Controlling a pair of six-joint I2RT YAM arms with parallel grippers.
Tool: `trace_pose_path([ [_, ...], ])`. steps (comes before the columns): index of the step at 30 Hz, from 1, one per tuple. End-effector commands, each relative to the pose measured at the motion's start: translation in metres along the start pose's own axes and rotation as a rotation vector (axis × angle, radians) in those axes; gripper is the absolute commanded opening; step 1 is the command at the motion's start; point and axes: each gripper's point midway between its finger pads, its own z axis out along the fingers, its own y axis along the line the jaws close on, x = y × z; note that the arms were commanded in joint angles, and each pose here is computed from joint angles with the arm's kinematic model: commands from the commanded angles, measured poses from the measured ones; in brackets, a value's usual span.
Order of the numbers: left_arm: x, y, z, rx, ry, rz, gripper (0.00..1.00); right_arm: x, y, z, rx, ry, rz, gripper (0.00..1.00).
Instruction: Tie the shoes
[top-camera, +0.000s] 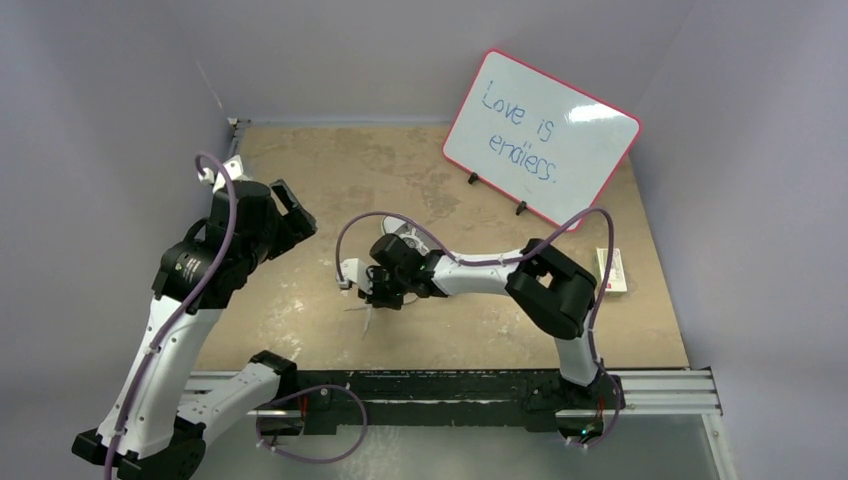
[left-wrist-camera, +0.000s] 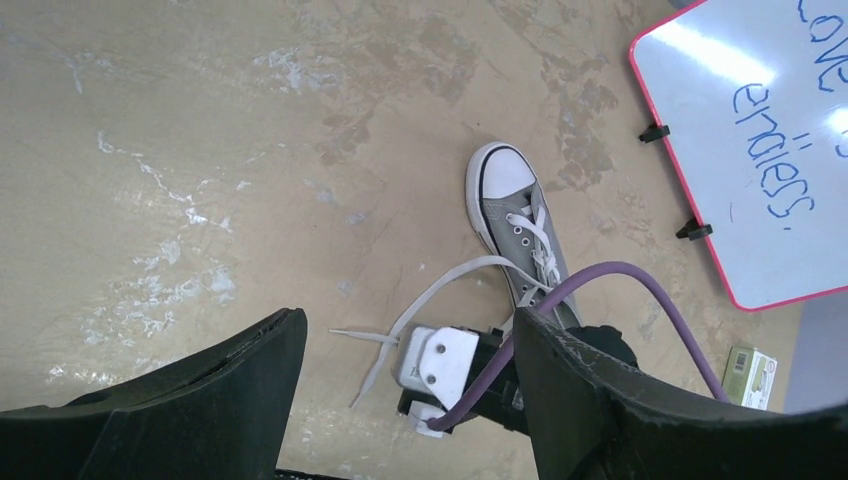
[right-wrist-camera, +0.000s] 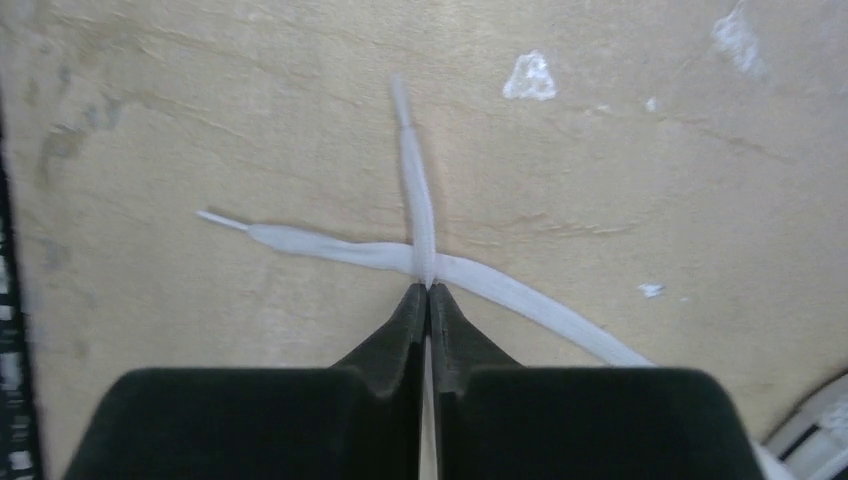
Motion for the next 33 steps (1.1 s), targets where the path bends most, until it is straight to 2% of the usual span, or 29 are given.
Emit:
trace_pose_path([
  [1,-0.015,-0.006,-0.007,0.019,-0.041,0.009,0.76,-0.029,-0.002,-0.038,0.053,-0.013,0.134,0.0],
  [4,-0.006,-0.003,0.007,-0.002,-0.022,0.037,0.8,-0.061,-0.01,-0.092,0.123,-0.162,0.308,0.0],
  [8,0.011,-0.004,0.037,-0.024,0.032,0.062,0.84,-0.082,-0.033,-0.148,0.152,-0.389,0.629,0.0],
  [11,0.023,-0.026,0.057,0.076,0.059,0.049,0.84,-0.098,-0.047,-0.191,0.109,-0.545,0.739,0.0],
  [15,0.049,-0.07,0.08,0.364,0.083,0.053,0.8,-0.111,-0.055,-0.223,0.071,-0.698,0.792,0.0],
  [18,0.081,-0.088,0.099,0.57,0.09,0.116,0.67,-0.105,-0.061,-0.228,0.01,-0.726,0.825,0.0],
  [20,0.086,-0.1,0.112,0.681,0.019,0.126,0.66,-0.102,-0.067,-0.234,-0.01,-0.736,0.871,0.0],
  [22,0.101,-0.103,0.124,0.745,0.012,0.217,0.64,-0.1,-0.073,-0.24,-0.001,-0.744,0.875,0.0],
  [27,0.162,-0.09,0.16,0.739,0.068,0.692,0.62,-0.085,-0.081,-0.244,0.025,-0.726,0.895,0.0],
  [29,0.175,-0.078,0.182,0.684,0.083,0.769,0.63,-0.082,-0.083,-0.244,0.03,-0.723,0.903,0.0],
  [33,0.189,-0.08,0.207,0.691,0.065,0.824,0.64,-0.082,-0.083,-0.243,0.01,-0.71,0.904,0.0],
])
